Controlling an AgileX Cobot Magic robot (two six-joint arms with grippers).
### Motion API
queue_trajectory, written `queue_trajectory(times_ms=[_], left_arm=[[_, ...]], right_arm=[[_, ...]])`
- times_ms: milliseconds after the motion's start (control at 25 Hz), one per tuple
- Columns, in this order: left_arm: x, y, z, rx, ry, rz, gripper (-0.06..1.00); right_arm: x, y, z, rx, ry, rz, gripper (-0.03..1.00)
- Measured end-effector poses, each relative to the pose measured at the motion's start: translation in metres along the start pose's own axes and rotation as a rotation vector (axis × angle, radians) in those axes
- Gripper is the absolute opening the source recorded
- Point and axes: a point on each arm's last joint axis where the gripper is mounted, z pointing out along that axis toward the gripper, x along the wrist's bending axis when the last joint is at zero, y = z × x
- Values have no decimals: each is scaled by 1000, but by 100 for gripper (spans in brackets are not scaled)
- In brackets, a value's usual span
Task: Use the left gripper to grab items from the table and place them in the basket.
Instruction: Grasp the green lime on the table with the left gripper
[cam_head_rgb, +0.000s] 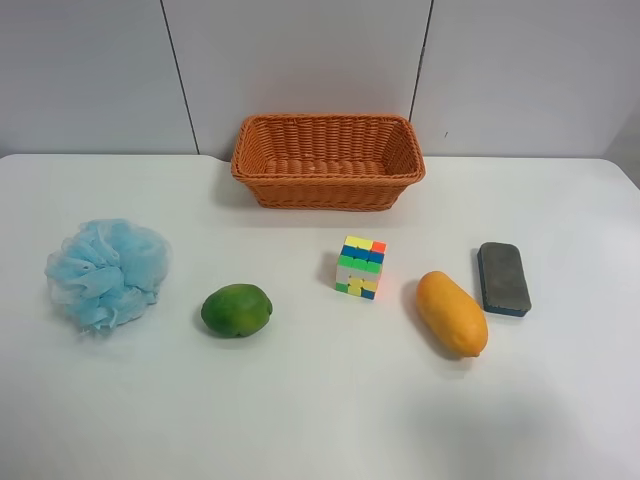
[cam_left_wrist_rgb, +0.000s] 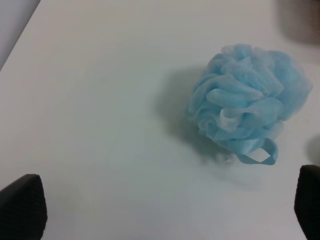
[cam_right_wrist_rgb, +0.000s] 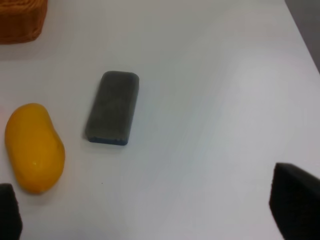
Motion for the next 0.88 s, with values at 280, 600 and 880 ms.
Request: queue_trajectory(times_ms=[280,600,880], left_arm=[[0,0,0,0,0,0,99],[0,0,0,0,0,0,99],[-2,0,0,-2,-21,39,99]], right_arm=[[0,0,0,0,0,0,99],[0,0,0,0,0,0,99],[0,0,0,0,0,0,99]])
